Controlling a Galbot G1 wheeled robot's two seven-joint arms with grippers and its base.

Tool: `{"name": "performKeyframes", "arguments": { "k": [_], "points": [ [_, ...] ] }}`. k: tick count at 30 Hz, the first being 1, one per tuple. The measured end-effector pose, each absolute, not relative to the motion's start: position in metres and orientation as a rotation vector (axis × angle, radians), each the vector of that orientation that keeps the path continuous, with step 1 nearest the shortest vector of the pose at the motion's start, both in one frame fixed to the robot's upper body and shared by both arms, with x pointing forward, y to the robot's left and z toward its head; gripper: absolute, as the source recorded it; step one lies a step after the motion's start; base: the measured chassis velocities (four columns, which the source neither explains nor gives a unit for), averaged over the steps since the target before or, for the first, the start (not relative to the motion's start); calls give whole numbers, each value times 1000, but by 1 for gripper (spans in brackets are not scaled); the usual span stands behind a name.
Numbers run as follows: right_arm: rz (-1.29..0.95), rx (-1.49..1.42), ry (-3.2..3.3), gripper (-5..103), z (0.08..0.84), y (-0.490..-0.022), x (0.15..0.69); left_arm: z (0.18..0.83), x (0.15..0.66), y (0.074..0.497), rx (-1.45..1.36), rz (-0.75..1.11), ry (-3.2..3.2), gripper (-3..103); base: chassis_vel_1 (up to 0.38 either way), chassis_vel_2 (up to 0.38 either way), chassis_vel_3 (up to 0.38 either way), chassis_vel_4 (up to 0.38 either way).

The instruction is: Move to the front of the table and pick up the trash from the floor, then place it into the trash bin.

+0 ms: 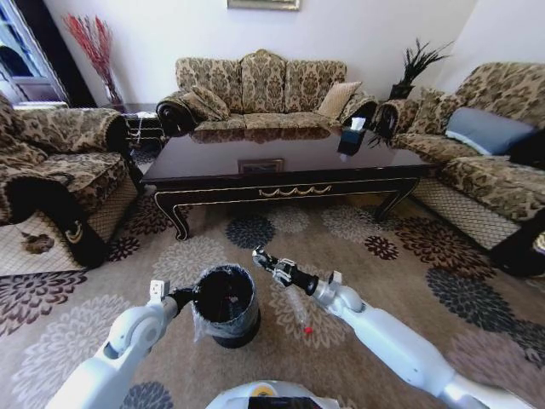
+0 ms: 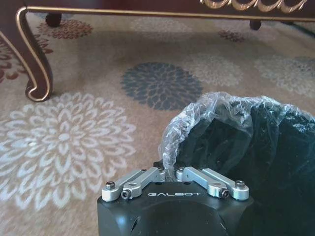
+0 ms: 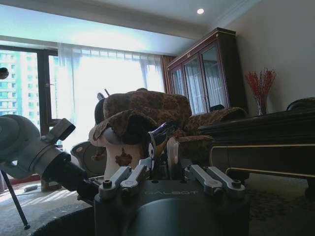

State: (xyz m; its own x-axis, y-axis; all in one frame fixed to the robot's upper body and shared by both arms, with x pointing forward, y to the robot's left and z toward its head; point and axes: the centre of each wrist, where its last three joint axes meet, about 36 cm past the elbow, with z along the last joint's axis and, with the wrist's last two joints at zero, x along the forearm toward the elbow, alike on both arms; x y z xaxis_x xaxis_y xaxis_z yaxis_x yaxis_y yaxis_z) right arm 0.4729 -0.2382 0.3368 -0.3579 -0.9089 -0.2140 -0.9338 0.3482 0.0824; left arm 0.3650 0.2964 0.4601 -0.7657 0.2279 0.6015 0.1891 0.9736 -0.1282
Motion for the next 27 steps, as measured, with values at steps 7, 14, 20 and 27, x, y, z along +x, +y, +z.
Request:
{"name": "performKeyframes", "arguments": {
  "k": [7, 14, 20, 27],
  "points": [
    [246, -1766, 2421, 25, 339, -216, 481, 462, 376, 289, -310, 99, -2482, 5, 0, 0, 0, 0],
    [211, -1839, 2386, 25, 333, -200, 474, 468, 374, 284, -320, 130, -2514, 5, 0, 0, 0, 0],
    [167, -1850, 2396, 25, 331, -199, 470, 473, 367, 285, -314, 146, -2530, 5, 0, 0, 0, 0],
    [160, -1825, 2395, 42, 343, -204, 466, 481, 355, 288, -310, 144, -2544, 5, 0, 0, 0, 0]
  ]
}}
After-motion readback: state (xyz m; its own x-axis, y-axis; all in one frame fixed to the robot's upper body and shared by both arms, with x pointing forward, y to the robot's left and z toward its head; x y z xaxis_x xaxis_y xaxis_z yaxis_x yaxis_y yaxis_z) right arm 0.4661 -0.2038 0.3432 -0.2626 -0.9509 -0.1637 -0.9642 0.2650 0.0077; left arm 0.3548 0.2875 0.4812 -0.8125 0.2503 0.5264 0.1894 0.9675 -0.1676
